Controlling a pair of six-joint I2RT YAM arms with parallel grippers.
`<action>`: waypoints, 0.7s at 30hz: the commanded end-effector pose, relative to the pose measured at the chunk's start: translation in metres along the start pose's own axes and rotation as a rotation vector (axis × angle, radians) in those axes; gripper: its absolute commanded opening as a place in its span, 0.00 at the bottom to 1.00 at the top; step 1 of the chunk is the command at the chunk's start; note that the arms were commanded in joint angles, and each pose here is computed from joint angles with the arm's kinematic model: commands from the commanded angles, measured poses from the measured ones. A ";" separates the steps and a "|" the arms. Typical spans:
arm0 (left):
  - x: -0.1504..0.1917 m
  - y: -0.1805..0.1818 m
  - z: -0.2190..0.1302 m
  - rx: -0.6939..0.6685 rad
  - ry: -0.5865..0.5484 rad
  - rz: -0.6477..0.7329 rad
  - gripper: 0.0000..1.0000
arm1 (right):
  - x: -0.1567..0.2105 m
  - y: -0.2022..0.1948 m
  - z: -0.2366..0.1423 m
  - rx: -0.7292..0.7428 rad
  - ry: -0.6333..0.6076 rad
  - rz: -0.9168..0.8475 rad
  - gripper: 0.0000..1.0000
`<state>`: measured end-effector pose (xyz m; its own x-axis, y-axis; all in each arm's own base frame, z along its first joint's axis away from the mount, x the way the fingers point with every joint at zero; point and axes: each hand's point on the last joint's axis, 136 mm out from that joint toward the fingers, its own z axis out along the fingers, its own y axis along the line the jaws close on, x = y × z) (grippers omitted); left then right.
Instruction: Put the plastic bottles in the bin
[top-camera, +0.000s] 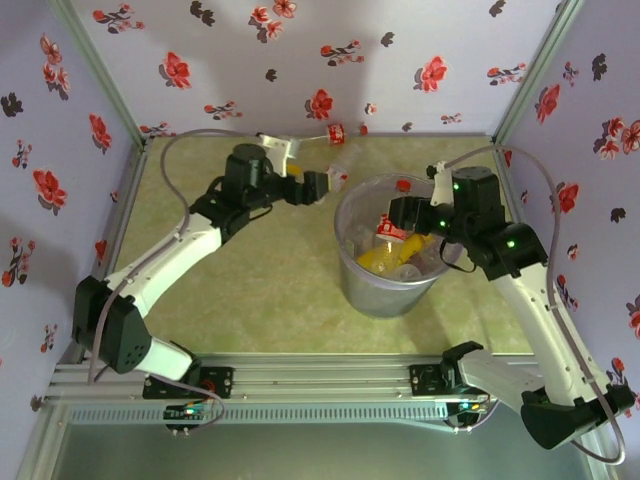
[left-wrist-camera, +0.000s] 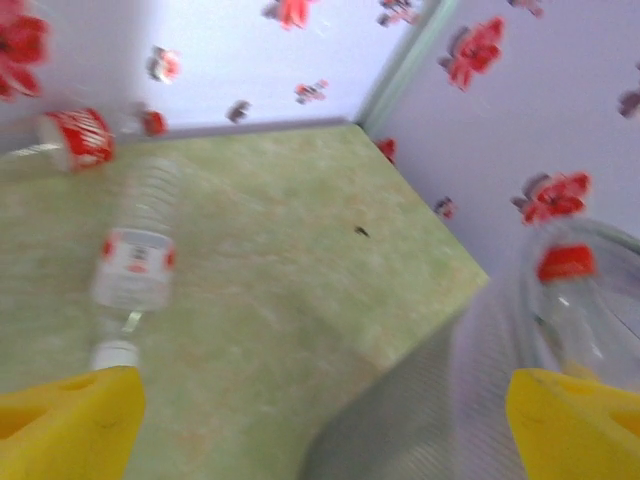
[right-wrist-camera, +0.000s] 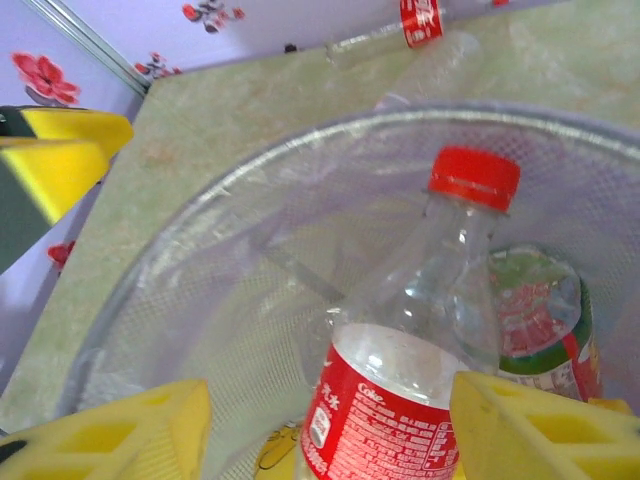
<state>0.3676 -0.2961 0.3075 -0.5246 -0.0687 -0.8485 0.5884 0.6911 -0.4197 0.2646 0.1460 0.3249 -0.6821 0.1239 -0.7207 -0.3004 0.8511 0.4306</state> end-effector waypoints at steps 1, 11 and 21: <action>-0.010 0.022 0.011 -0.050 0.021 -0.010 0.94 | -0.004 -0.006 -0.012 0.047 -0.023 0.020 0.67; 0.017 0.103 0.118 -0.229 0.125 0.027 1.00 | -0.027 -0.013 -0.004 0.084 -0.103 0.073 0.72; 0.060 0.149 0.194 -0.291 0.201 -0.007 1.00 | -0.013 -0.024 -0.008 0.131 -0.085 0.067 0.92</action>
<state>0.5301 -0.3364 0.1284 -0.6729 0.0485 -0.7381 0.4067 0.8578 -0.3144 0.2786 0.1296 0.3266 -0.6568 0.2118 -0.7237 -0.1839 0.8858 0.4261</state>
